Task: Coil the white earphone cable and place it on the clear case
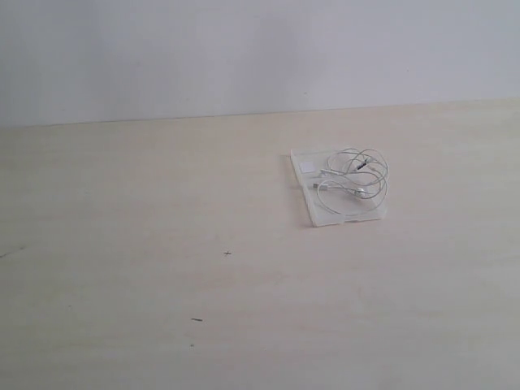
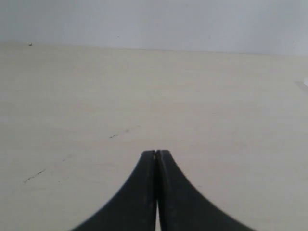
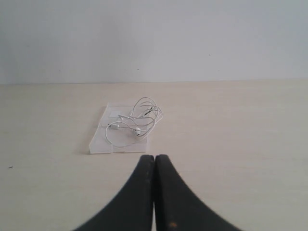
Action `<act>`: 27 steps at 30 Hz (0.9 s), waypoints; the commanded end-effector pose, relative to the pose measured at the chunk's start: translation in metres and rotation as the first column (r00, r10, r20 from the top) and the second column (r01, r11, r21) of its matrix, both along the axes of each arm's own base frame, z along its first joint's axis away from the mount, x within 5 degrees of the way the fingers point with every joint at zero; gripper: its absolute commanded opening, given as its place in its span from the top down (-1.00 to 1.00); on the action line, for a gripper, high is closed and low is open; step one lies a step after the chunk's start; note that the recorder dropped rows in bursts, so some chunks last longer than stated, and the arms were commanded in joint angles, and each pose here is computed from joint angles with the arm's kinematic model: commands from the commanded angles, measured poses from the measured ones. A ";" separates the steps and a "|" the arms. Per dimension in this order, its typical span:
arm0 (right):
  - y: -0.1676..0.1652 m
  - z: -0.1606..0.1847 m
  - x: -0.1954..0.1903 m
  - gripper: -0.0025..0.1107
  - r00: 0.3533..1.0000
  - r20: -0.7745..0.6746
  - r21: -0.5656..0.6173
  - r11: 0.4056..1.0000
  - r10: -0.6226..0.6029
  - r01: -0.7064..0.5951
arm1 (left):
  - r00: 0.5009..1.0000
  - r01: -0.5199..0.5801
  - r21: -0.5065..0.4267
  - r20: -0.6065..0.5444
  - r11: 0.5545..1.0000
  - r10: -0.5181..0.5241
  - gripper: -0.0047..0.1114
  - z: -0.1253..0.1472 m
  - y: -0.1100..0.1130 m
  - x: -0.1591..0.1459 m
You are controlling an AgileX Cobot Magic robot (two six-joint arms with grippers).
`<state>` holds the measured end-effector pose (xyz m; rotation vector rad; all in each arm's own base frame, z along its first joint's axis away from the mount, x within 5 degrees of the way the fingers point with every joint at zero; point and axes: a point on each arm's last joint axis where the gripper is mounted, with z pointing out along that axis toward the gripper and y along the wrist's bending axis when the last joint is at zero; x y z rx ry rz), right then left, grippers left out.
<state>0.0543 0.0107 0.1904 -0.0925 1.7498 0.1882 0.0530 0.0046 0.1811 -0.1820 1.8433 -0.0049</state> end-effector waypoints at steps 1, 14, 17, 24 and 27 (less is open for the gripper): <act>0.000 -0.001 0.000 0.96 1.000 0.005 0.004 1.000 0.002 -0.002 | 1.000 -0.010 0.038 0.006 0.999 0.009 0.92 0.000 0.002 0.000; 0.000 -0.001 0.000 0.96 1.000 0.005 0.004 1.000 0.002 -0.002 | 1.000 0.023 0.100 0.001 0.995 -0.023 0.92 0.000 0.000 0.000; 0.000 -0.001 0.000 0.96 1.000 0.005 0.004 1.000 0.002 -0.002 | 1.000 0.024 0.091 0.002 0.996 -0.024 0.92 0.000 0.000 0.000; 0.000 -0.001 0.000 0.96 1.000 0.005 0.004 1.000 0.002 -0.002 | 1.000 0.023 0.091 0.004 0.996 -0.024 0.92 0.000 0.000 0.000; 0.000 -0.001 0.000 0.96 1.000 0.005 0.004 1.000 0.002 -0.002 | 1.000 0.023 0.091 0.004 0.996 -0.024 0.92 0.000 0.000 0.000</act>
